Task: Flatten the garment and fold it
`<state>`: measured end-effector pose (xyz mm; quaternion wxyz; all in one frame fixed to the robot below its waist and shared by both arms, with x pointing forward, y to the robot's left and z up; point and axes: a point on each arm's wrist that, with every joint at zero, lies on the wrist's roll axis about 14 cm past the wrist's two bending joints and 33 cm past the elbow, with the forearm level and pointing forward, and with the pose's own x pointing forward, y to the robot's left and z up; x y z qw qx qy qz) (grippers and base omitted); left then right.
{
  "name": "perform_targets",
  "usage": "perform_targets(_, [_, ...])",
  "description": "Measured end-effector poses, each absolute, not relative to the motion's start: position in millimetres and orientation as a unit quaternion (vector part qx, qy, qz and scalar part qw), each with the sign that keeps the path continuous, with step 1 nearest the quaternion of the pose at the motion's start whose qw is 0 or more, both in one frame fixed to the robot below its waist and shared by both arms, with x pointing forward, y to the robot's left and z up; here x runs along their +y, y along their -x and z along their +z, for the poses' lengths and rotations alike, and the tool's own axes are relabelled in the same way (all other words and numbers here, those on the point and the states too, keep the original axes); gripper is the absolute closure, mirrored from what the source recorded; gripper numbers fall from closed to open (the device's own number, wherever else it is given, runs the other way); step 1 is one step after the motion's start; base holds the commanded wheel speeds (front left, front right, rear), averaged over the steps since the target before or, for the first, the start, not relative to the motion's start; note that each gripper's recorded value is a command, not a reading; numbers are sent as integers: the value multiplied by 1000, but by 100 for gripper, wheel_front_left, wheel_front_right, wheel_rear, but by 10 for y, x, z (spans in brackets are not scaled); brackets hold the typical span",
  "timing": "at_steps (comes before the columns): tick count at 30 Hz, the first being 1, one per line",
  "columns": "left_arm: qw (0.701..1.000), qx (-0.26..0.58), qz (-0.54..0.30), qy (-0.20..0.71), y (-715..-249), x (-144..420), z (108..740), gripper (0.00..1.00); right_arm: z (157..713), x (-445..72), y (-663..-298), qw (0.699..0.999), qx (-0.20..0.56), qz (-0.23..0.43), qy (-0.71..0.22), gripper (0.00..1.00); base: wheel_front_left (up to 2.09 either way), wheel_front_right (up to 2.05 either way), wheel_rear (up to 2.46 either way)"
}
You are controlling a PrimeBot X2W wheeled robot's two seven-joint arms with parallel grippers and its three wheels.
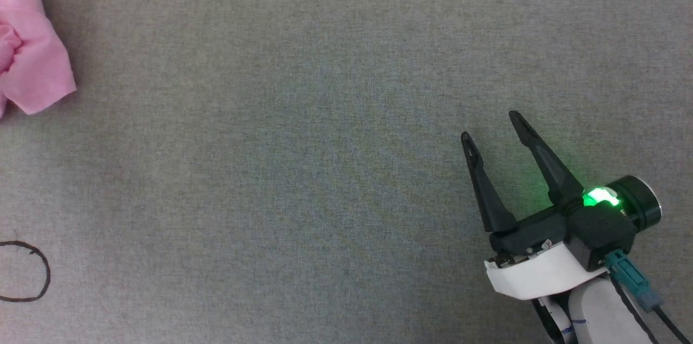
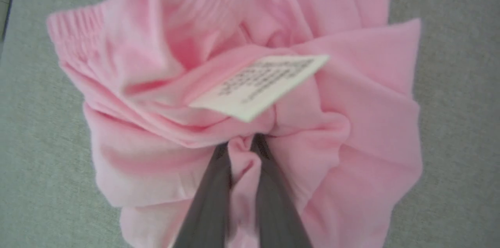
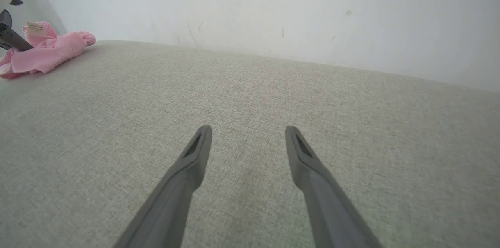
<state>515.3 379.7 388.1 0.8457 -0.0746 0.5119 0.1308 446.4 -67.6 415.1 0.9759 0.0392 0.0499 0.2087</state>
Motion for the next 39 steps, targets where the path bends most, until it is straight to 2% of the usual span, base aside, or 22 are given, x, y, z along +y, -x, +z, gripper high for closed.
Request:
perform_targets(3, [862,482,142,65,-5162,3850,3947,100,4190,-677,-4450,976,46,208,-38,0,0,0,0])
perform_targets(7, [903,400,153,41,-5267,3965,4295,100,4297,-674,-4426,977,33,209,-34,0,0,0,0])
perform_targets(13, [960,242,139,-19,-5417,3997,5130,100,4539,-730,-4372,979,8,200,-24,0,0,0,0])
perform_targets(19, [990,79,85,-80,-5448,3655,6065,100,4777,-907,-4239,985,-15,173,-14,0,0,0,0])
perform_targets(24, [994,-44,8,-96,-5352,3004,6714,100,5003,-1032,-4091,987,-39,154,-8,0,0,0,0])
perform_targets(30, [982,-133,-92,-96,-5099,2121,7133,100,5303,-1184,-3925,988,-78,130,-1,0,0,0,0])
perform_targets(34, [969,-160,-171,-75,-4976,1419,7153,100,5430,-1352,-3819,990,-95,104,4,0,0,0,0])
perform_targets(39, [951,-115,-282,-44,-4783,411,6632,100,5513,-1709,-3694,993,-106,50,11,0,0,0,0])
